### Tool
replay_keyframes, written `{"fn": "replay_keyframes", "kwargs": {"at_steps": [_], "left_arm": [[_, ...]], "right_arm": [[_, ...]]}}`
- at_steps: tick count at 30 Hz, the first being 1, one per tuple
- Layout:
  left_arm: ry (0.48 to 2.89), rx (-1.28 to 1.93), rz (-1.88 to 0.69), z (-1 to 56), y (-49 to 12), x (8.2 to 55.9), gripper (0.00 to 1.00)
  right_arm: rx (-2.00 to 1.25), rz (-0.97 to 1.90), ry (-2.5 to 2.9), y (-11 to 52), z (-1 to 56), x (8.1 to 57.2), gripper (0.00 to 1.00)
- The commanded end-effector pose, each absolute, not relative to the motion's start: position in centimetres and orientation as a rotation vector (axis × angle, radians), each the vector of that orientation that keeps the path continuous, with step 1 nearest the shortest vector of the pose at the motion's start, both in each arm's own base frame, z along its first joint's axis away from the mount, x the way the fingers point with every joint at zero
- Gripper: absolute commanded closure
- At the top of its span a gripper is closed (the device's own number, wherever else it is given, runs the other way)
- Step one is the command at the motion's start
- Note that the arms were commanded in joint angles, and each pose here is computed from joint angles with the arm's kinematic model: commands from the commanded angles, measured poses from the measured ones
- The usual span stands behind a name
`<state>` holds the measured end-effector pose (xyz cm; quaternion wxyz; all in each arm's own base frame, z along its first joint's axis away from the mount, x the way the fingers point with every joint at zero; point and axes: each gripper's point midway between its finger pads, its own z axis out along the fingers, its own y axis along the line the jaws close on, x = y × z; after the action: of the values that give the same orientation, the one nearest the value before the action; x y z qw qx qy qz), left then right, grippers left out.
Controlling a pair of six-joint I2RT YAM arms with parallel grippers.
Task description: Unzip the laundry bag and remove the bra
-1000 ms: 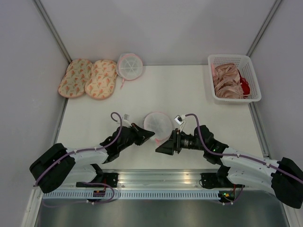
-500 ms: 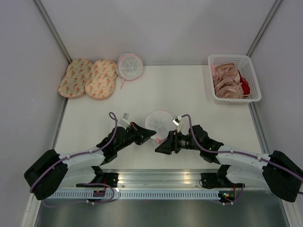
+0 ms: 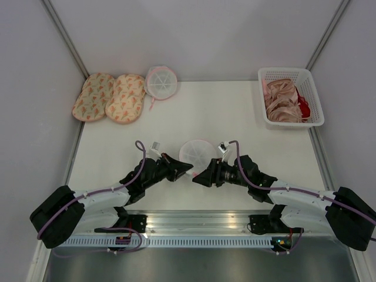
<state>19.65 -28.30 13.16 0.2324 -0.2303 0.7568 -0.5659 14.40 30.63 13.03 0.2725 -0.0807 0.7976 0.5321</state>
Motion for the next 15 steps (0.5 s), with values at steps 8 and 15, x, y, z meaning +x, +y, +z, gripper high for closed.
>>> {"fn": "replay_keyframes", "kwargs": {"at_steps": [8,15], "left_arm": [[2.044,-0.715,-1.565,13.0,-28.0,20.4,0.98],[2.007,-0.709,-1.534,13.6,-27.3,20.7,0.98]], "right_arm": [[-0.16,1.53,2.012,33.3,16.4,15.4,0.37],[-0.22,1.296,2.15,31.5,13.6,14.4,0.36]]}}
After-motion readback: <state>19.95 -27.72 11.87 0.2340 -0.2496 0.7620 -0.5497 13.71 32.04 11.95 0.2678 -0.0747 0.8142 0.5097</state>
